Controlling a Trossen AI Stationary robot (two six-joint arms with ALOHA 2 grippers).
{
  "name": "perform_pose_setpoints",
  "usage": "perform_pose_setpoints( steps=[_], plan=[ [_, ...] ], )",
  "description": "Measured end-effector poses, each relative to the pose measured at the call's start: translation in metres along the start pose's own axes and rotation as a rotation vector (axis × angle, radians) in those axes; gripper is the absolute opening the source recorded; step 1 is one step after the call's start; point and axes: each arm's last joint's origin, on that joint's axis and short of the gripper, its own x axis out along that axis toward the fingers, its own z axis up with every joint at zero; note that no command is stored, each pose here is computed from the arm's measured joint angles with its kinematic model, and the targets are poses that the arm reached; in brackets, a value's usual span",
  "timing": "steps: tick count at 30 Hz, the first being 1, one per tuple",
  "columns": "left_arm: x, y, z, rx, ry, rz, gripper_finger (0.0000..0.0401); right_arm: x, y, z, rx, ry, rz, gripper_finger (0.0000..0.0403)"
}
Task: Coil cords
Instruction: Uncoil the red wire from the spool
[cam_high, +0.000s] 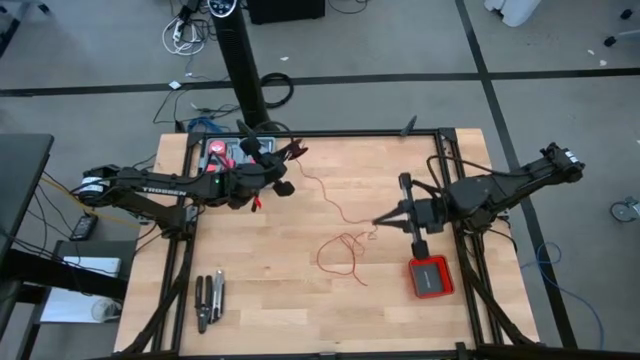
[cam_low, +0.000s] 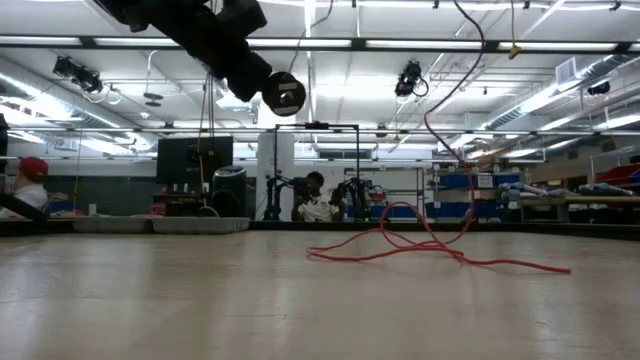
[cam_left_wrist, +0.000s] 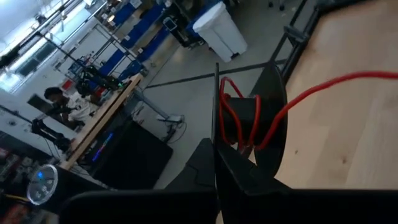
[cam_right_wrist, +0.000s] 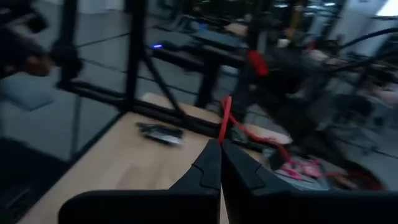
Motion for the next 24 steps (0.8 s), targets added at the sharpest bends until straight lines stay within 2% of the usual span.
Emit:
perform_pose_setpoints(
  steps=[3,9,14,18,24],
  plan=[
    [0.0,0.002,0.003,-0.076,-0.025,0.011,0.0,0.005,0.002,-0.002,-0.003,0.004,0.05,0.0001],
    [-0.001,0.006,0.012,-0.334,-0.104,0.01,0.0,0.02,0.004,-0.012,-0.012,0.048,0.124,0.0001],
    [-0.001,0.005,0.015,-0.466,-0.142,-0.068,0.0,0.034,0.002,-0.023,-0.003,0.116,0.136,0.0001],
    [-0.002,0.004,0.017,-0.55,-0.176,-0.131,0.0,0.045,-0.007,-0.035,0.016,0.195,0.074,0.0008],
    [-0.003,0.003,0.022,-0.603,-0.234,-0.265,0.0,0.057,-0.028,-0.058,0.042,0.37,-0.168,0.0032]
  ],
)
